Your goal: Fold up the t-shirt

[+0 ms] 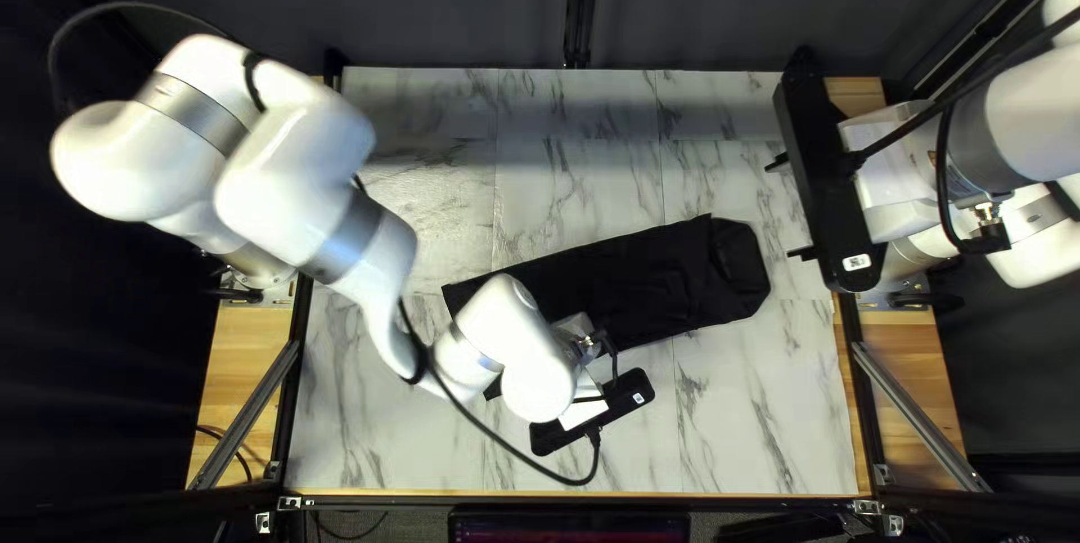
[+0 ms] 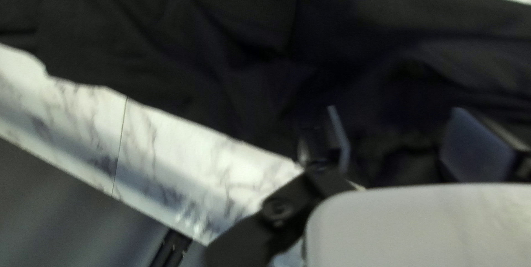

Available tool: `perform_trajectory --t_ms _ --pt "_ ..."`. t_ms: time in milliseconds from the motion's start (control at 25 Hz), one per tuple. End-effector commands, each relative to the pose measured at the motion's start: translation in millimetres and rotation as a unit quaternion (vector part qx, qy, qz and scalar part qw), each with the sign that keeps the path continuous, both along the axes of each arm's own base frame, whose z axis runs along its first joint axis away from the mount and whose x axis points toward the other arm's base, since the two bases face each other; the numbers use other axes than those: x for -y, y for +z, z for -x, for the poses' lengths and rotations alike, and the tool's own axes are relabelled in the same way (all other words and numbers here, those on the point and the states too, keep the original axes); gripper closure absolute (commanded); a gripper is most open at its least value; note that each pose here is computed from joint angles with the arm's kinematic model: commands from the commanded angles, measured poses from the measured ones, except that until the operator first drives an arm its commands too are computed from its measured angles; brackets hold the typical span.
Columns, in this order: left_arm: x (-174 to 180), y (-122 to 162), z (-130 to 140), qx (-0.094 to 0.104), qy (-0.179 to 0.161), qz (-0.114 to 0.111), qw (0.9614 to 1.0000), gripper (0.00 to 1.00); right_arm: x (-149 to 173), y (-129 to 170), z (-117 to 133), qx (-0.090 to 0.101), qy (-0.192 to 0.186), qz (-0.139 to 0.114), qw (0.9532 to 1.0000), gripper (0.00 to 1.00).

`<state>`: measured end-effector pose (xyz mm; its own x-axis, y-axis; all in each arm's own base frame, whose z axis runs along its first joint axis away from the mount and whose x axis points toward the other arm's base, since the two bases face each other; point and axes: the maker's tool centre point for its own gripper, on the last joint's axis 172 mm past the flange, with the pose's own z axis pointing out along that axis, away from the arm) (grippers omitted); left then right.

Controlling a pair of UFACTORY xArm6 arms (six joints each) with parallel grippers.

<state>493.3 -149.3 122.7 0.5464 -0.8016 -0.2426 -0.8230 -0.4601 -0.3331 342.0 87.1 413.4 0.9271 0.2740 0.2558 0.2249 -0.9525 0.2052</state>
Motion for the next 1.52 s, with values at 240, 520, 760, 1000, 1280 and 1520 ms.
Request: perform_trajectory --t_ms 240,520,760,1000,1280,1520 --pt "21.2 -0.4 101.8 0.016 0.071 0.005 0.9973 0.00 0.0 0.0 0.0 0.000 0.000 0.000 1.0000 0.00" --pt "36.6 -28.0 128.2 0.041 0.157 0.036 0.9860 0.00 0.0 0.0 0.0 0.000 0.000 0.000 1.0000 0.00" --pt "22.0 -45.6 118.7 0.075 0.240 0.067 0.9657 0.00 0.0 0.0 0.0 0.000 0.000 0.000 1.0000 0.00" --pt "7.8 -58.5 99.3 0.087 0.272 0.101 0.9530 0.00 0.0 0.0 0.0 0.000 0.000 0.000 1.0000 0.00" --pt "2.2 -63.5 82.8 0.095 0.277 0.124 0.9482 1.00 0.0 0.0 0.0 0.000 0.000 0.000 1.0000 0.00" --pt "3.6 -48.4 71.2 0.105 0.266 0.129 0.9496 1.00 0.0 0.0 0.0 0.000 0.000 0.000 1.0000 0.00"
